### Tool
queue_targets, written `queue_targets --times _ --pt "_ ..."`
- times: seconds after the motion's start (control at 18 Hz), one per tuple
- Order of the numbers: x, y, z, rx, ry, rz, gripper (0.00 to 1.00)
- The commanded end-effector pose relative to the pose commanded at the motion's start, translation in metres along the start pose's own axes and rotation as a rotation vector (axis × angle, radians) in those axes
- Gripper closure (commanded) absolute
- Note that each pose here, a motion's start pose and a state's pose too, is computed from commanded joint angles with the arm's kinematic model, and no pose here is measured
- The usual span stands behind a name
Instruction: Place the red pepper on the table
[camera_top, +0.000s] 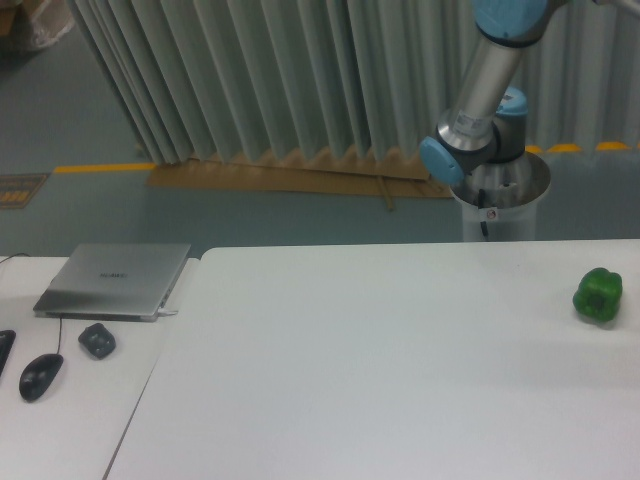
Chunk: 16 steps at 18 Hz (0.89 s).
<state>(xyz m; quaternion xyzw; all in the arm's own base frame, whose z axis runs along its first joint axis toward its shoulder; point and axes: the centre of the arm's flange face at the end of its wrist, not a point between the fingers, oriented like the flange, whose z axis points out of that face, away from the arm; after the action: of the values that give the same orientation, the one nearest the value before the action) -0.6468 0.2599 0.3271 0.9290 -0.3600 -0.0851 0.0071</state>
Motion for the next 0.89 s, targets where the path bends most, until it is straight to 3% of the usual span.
queue_targets --times 0.5,0.61,0.89 --pt "-0.018 0.014 0.019 -0.003 -0.002 -0.011 0.0" --pt "-0.031 0.016 0.011 -0.016 -0.031 -0.016 0.0" --pt "-0.041 0.018 0.029 -0.035 -0.065 -0.013 0.0"
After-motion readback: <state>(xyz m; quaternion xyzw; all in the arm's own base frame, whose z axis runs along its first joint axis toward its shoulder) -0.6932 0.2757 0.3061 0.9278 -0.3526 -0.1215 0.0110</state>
